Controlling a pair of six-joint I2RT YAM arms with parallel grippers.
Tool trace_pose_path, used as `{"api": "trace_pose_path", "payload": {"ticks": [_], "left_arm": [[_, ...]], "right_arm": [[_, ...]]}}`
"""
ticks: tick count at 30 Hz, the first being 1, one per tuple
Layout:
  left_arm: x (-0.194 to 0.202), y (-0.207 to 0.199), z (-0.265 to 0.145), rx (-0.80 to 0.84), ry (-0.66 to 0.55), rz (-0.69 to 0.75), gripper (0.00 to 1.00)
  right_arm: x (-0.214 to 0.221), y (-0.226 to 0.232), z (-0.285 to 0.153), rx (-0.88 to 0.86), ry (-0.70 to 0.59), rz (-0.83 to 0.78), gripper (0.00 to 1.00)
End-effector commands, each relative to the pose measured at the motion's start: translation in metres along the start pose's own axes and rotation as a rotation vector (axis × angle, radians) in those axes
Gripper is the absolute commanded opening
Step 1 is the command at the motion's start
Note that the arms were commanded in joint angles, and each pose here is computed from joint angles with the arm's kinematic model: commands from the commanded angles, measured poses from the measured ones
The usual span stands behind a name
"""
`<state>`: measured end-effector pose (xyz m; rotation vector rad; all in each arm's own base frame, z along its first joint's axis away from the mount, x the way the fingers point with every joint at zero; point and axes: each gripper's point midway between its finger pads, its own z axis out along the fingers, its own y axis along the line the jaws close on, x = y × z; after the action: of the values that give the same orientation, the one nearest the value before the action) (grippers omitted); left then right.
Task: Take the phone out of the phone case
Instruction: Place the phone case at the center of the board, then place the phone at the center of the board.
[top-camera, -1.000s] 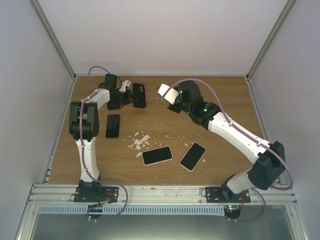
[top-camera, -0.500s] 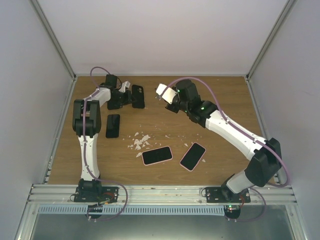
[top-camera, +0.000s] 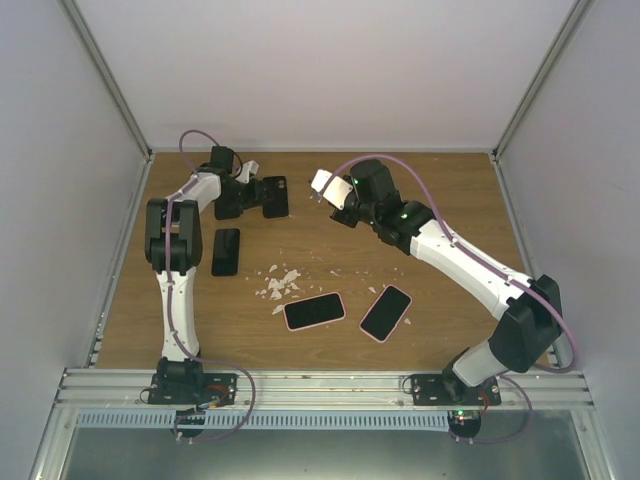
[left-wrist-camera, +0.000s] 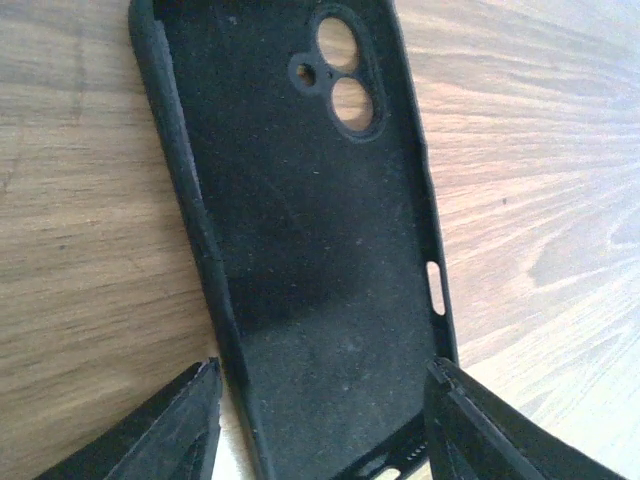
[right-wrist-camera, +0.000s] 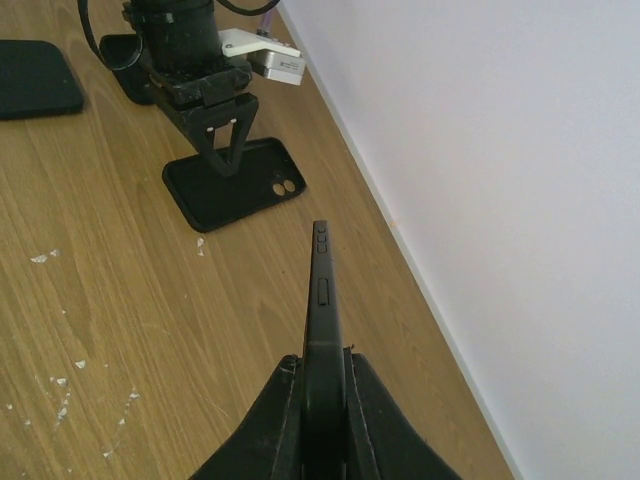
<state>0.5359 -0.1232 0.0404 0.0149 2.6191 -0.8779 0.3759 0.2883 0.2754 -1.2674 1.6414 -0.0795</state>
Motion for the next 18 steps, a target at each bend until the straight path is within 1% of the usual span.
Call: {"api": "trace_pose_path", "payload": {"ticks": [1, 6, 10, 13, 18], "left_arm": [[-0.022, -0.02, -0.034, -0.013, -0.076, 0.062, 0.61], [-0.033, -0.05, -0.072, 0.007, -0.139, 0.127, 0.69], [-0.03, -0.072, -0.102, 0.023, -0.171, 0.171, 0.71], [-0.025, -0.095, -0.127, 0.068, -0.199, 0.193, 0.72], [-0.018, -0.138, -0.173, 0.151, -0.284, 0.246, 0.73]], "right_arm": [[-0.028, -0.03, -0.021, 0.081, -0.089, -0.005, 0.0], [-0.032, -0.037, -0.03, 0.108, -0.109, -0.018, 0.0], [-0.035, -0.041, -0.038, 0.129, -0.12, -0.041, 0.01], [-0.036, -0.046, -0.044, 0.162, -0.132, -0.06, 0.0], [-0.037, -0.062, -0.058, 0.222, -0.151, -0.062, 0.0]]}}
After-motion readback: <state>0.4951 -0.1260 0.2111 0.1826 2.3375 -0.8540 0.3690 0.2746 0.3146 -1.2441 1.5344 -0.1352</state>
